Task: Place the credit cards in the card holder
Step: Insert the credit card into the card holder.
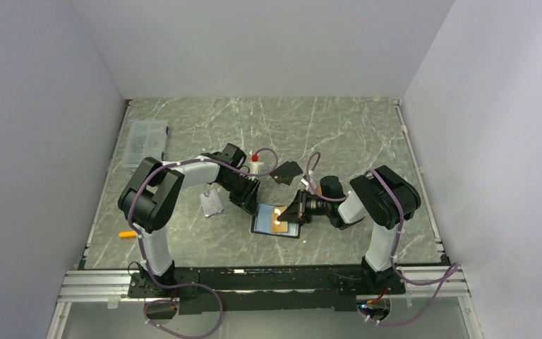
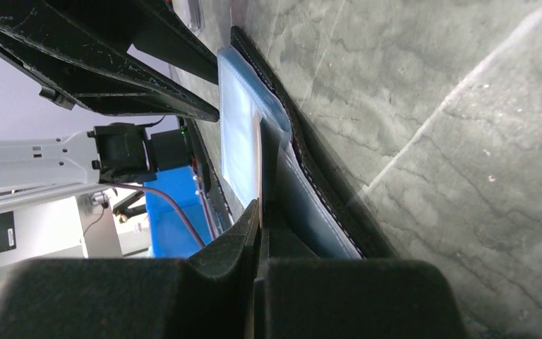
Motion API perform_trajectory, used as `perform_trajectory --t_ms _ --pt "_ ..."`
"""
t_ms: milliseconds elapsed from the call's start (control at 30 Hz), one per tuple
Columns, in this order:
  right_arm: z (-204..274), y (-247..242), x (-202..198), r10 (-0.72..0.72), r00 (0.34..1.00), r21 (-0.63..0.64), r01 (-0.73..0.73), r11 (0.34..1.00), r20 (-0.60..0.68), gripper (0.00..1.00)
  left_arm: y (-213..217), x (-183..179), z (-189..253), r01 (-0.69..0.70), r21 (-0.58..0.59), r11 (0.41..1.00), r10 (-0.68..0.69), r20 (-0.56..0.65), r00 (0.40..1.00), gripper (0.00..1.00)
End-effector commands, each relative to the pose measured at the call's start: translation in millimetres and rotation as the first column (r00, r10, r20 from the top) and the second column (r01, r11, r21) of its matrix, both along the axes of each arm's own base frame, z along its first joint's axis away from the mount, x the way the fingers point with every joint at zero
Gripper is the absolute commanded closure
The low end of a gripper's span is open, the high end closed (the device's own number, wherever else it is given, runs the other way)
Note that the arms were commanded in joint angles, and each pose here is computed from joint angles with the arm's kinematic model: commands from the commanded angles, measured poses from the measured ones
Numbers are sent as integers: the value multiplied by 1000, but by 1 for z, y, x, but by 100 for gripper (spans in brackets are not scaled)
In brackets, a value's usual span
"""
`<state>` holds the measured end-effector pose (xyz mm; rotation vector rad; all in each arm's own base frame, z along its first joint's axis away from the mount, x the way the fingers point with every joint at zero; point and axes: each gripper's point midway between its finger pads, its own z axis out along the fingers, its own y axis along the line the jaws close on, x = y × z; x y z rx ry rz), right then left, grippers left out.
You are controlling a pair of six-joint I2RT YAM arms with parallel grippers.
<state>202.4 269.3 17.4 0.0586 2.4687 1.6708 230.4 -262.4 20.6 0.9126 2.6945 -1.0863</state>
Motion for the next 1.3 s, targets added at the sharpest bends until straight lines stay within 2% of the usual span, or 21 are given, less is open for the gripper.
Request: perform_trajectory --t_ms 0,400,833,867,1000,1067,1167,1267 --pt "-13 -4 21 -87 995 -76 91 993 55 100 13 -17 -24 41 86 995 -39 -29 999 65" --pt "-22 -7 15 -105 993 -113 111 987 58 100 9 -19 -23 39 69 997 -35 -54 998 66" --pt "-42 -16 0 -124 990 -278 139 950 68 100 7 -23 -24 44 50 998 -41 -71 997 67" --pt "-42 -16 0 -128 989 -288 143 947 70 98 7 -23 -24 42 47 998 -39 -71 997 67" --pt "-44 -20 -4 -142 987 -341 160 926 78 75 8 -24 -23 36 38 999 -33 -73 997 68" --pt "-44 -25 -4 -149 983 -389 178 904 103 69 7 -23 -23 32 32 999 -30 -72 997 68" --pt "-42 -30 -4 -141 983 -481 181 858 119 48 6 -22 -22 26 21 999 -24 -72 997 69" --pt "-43 -37 -8 -132 985 -587 172 791 110 43 6 -22 -20 23 10 1000 -22 -71 997 69"
